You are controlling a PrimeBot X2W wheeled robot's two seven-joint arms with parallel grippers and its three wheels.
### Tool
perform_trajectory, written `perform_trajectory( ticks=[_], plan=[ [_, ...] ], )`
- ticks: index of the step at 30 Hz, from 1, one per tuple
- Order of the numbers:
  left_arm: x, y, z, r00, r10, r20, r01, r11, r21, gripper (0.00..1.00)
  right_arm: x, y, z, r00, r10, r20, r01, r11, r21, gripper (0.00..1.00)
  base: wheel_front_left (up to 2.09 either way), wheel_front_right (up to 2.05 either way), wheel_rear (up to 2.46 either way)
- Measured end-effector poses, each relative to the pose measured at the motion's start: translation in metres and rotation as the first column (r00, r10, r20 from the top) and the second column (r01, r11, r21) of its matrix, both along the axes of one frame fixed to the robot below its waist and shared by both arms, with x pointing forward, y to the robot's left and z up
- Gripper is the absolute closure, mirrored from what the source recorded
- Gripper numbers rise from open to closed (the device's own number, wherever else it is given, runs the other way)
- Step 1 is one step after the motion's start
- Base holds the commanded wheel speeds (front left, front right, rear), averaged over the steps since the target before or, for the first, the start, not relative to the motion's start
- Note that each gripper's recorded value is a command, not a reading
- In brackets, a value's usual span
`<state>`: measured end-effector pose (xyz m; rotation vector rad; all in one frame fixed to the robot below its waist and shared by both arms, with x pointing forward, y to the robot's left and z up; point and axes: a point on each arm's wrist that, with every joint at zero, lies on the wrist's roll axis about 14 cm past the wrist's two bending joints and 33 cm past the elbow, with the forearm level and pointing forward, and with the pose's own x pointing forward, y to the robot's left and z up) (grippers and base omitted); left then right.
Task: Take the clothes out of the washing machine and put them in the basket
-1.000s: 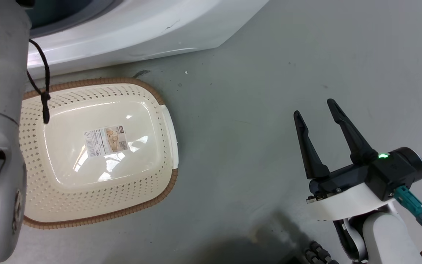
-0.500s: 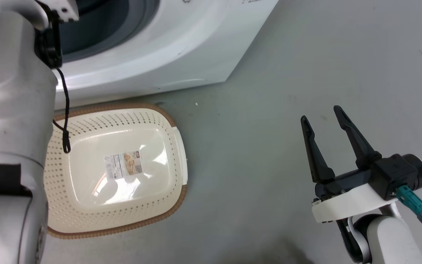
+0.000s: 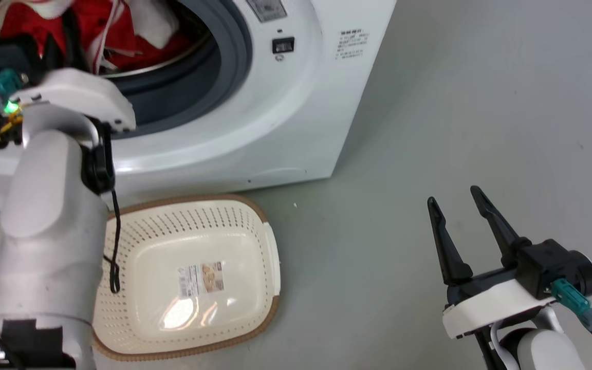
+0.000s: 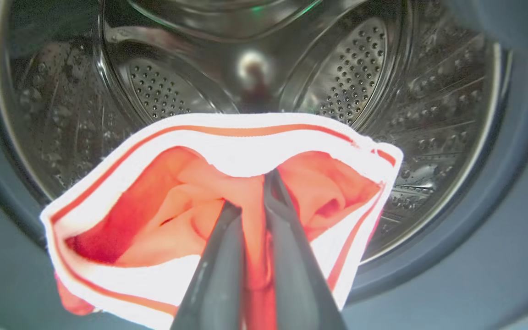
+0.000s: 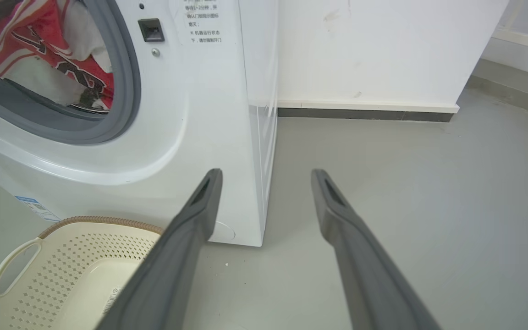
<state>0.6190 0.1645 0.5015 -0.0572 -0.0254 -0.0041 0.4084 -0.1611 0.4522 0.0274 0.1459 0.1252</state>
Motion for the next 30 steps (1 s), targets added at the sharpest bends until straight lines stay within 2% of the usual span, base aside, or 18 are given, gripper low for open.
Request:
perform_trajectory(
  ticks=[9,10,12,20,27,30],
  plan=[
    [-0.054,0.006,0.043,0.995,-0.015,0.098,0.014,1.000,0.014,1.00,-0.017,0.012,0.029,0.998,0.031,0.060,-0.032,0.999,0.015,0.00,0.00,0.00,0.00],
    [-0.073,0.007,0.053,0.992,-0.019,0.127,0.018,1.000,0.009,1.00,-0.024,0.017,0.036,0.996,0.044,0.073,-0.046,0.999,0.019,0.00,0.00,0.00,0.00],
    [-0.084,0.010,0.062,0.988,-0.016,0.152,0.014,1.000,0.011,1.00,-0.026,0.020,0.043,0.994,0.053,0.091,-0.055,0.998,0.022,0.00,0.00,0.00,0.00],
    [-0.137,0.011,0.079,0.974,-0.008,0.226,0.006,1.000,0.012,1.00,-0.035,0.025,0.060,0.988,0.067,0.138,-0.070,0.997,0.020,0.00,0.00,0.00,0.00],
    [-0.182,0.020,0.065,0.977,0.025,0.211,-0.026,1.000,0.001,1.00,-0.039,0.038,0.068,0.983,0.107,0.152,-0.110,0.994,0.013,0.00,0.00,0.00,0.00],
    [-0.200,0.022,0.042,0.988,0.038,0.153,-0.037,0.999,-0.007,1.00,-0.040,0.042,0.067,0.982,0.120,0.146,-0.123,0.992,0.013,0.00,0.00,0.00,0.00]
  ],
)
